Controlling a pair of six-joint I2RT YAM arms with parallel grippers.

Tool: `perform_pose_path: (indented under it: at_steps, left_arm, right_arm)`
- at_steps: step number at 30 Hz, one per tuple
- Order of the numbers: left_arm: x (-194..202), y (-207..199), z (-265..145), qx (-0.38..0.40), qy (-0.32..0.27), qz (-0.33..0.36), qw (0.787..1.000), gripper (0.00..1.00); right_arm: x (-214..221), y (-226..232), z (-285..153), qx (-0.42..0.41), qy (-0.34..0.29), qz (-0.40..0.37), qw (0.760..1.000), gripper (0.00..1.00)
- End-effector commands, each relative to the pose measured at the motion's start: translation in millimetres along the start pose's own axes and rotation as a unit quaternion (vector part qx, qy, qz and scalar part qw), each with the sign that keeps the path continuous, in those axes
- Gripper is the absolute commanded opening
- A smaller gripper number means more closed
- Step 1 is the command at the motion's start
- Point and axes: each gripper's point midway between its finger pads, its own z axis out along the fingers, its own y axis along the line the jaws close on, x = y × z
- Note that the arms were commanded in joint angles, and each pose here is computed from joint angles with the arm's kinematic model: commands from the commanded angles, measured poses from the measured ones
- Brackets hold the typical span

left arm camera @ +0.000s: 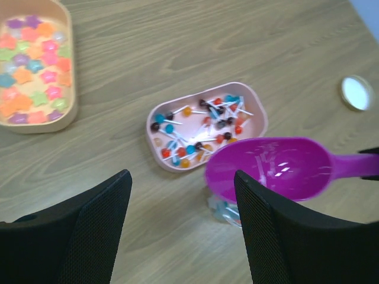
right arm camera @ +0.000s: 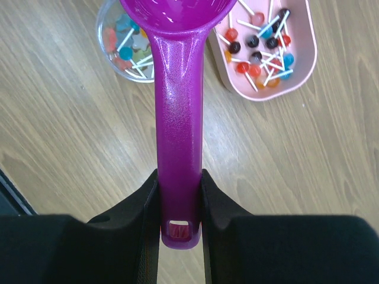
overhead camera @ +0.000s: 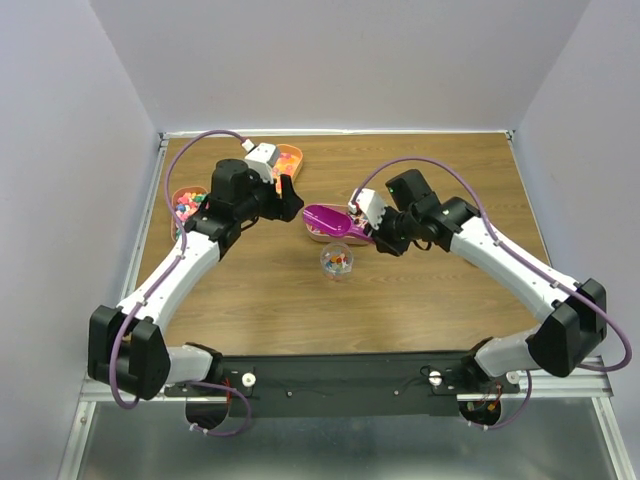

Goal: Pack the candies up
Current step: Scoop the fake candies from the storage box.

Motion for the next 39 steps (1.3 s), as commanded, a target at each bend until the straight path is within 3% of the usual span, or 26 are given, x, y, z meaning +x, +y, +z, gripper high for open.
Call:
perform_pose_path:
  at_steps: [1, 13, 17, 20, 26, 27, 35, 39]
  left_arm:
    - [-6, -38, -7, 0.097, 0.019, -0.023, 0.995, 0.77]
    - [28, -32, 10, 0.098, 0.072, -0.062, 0.991, 0.69]
    - [25, -36, 11, 0.111, 0.069, -0.066, 0.989, 0.61]
    - [25, -42, 11, 0.132, 0.069, -0.073, 0.986, 0.46]
    - [41, -41, 12, 0.154, 0.086, -0.098, 0.979, 0.03]
    - [47, -36, 14, 0.154, 0.093, -0.11, 0.977, 0.0]
    - [59, -40, 4, 0.222, 0.106, -0.206, 0.947, 0.0]
    - [59, -44, -6, 0.251, 0.1, -0.261, 0.927, 0.0]
  right_arm:
    - [-24, 5, -1, -0.014, -0.066, -0.036, 0.997, 0.01]
    - [-32, 10, -7, -0.013, -0.112, -0.052, 0.992, 0.01]
    - [-32, 12, -8, -0.011, -0.12, -0.053, 0.991, 0.01]
    - [-33, 13, -8, -0.012, -0.125, -0.053, 0.991, 0.01]
    - [-38, 14, -10, -0.012, -0.144, -0.051, 0.988, 0.01]
    - [-37, 16, -10, -0.012, -0.147, -0.048, 0.988, 0.01]
    - [-53, 19, -24, -0.009, -0.196, -0.051, 0.979, 0.05]
    - [-62, 21, -31, -0.009, -0.225, -0.059, 0.973, 0.13]
